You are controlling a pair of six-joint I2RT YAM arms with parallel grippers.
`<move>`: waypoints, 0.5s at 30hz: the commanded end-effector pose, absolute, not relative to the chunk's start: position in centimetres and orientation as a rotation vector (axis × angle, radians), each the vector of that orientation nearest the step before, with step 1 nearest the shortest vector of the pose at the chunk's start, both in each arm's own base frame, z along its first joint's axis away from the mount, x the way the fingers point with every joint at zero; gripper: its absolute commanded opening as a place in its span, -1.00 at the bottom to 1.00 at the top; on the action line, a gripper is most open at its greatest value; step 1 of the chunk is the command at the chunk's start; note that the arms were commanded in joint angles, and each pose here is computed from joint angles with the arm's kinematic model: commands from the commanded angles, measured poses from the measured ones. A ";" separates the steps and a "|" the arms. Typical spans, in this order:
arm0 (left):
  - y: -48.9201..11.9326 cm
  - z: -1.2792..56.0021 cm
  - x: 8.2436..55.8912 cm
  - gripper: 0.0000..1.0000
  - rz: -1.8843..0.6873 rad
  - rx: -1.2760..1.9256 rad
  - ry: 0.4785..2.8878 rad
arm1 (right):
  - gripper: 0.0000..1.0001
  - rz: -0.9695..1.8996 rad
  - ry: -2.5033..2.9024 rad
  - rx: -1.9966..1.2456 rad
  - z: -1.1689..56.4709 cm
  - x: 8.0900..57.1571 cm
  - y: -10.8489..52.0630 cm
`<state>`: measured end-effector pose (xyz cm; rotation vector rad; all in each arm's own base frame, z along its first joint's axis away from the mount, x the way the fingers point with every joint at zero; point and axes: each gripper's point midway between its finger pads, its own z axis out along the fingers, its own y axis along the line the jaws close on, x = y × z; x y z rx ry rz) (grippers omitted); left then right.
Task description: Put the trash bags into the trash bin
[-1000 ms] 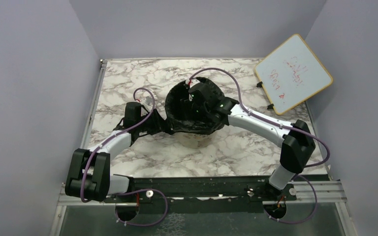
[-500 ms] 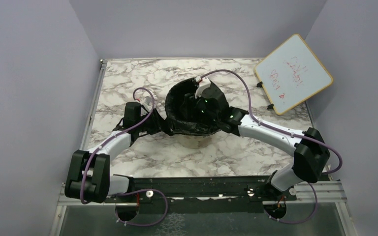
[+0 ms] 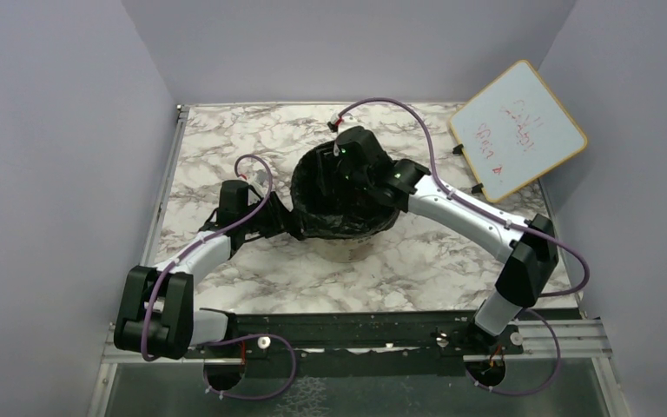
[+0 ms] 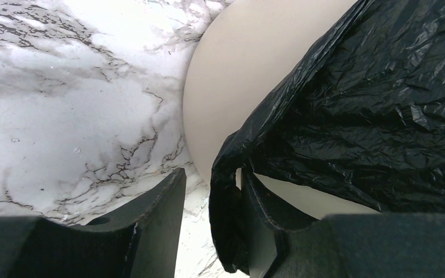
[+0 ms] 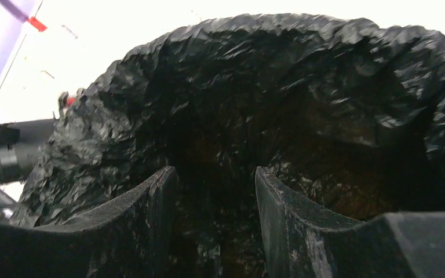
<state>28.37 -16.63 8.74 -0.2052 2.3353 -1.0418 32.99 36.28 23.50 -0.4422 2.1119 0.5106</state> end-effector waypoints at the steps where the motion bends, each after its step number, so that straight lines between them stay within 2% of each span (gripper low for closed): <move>1: -16.6 9.6 28.8 -0.17 -1.028 -0.176 2.310 | 0.15 0.580 2.156 -0.559 25.3 31.0 37.0; 4: -16.6 9.6 28.8 -0.17 -1.027 -0.170 2.309 | 0.15 0.502 2.216 -0.567 24.9 31.1 36.2; 7: -16.6 9.7 28.8 -0.17 -1.021 -0.169 2.308 | 0.13 0.444 2.284 -0.584 21.5 30.5 35.2; 15: -16.6 9.8 28.9 -0.17 -1.019 -0.167 2.306 | -0.07 0.432 2.401 -0.668 14.2 30.5 36.9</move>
